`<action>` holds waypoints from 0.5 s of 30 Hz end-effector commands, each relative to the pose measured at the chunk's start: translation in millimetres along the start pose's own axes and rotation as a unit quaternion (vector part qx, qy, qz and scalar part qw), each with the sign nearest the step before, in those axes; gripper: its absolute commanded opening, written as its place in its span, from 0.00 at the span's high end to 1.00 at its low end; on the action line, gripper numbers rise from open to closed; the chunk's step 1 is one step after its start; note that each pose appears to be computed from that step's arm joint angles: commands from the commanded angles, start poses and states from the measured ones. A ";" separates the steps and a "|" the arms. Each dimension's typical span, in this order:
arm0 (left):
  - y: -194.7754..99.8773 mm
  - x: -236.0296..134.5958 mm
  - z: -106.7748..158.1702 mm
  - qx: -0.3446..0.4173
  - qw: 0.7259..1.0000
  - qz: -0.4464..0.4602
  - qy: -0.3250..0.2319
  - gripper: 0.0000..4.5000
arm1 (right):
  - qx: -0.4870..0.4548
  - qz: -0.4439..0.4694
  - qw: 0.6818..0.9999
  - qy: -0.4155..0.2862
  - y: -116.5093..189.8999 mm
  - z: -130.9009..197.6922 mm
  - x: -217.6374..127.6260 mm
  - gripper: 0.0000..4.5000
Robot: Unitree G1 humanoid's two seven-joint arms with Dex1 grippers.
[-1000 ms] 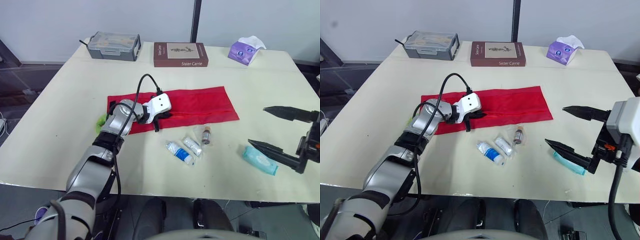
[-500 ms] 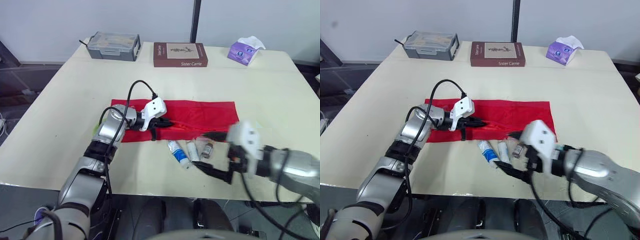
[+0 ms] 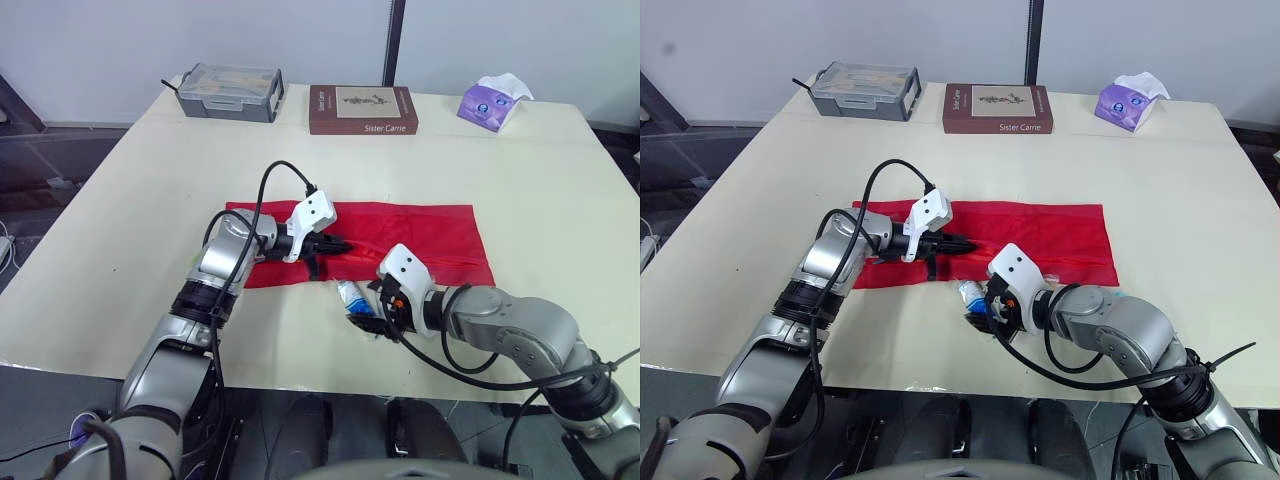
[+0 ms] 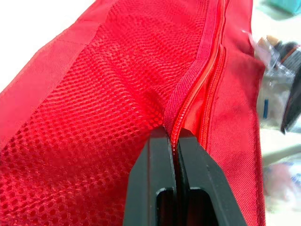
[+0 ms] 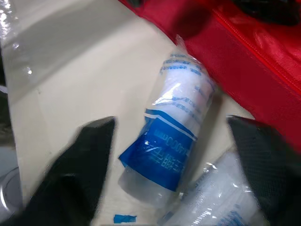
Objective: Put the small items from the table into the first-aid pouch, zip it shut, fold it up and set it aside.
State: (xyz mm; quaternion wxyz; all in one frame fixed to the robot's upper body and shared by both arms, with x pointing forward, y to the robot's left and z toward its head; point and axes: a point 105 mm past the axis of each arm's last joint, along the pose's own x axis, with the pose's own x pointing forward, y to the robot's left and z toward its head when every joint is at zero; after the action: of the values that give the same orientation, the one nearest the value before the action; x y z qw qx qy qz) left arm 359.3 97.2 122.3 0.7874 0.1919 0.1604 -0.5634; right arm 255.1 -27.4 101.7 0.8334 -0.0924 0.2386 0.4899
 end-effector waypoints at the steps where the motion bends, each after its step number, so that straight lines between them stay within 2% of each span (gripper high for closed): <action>1: 2.4 -4.1 21.0 0.020 0.999 0.006 -0.025 1.00 | 0.002 0.003 1.000 0.005 3.6 -2.2 -3.1 0.45; 6: 2.9 -2.3 27.0 0.017 0.999 0.004 -0.030 1.00 | -0.002 -0.005 1.000 0.006 4.3 -1.7 -6.0 0.98; 11: 3.3 -1.4 29.4 0.017 0.999 0.003 -0.031 1.00 | 0.029 -0.010 1.000 -0.008 4.6 0.7 -8.1 0.99; 15: 3.5 -2.4 32.2 0.012 0.999 0.002 -0.036 1.00 | 0.099 0.001 0.992 -0.080 5.3 22.2 -17.6 0.99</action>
State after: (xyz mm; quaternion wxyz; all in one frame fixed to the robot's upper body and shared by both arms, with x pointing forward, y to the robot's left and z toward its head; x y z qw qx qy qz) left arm 361.8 91.6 127.8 0.7912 0.1760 0.1645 -0.5621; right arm 249.0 -27.7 109.2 0.8455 0.0101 0.2543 0.4695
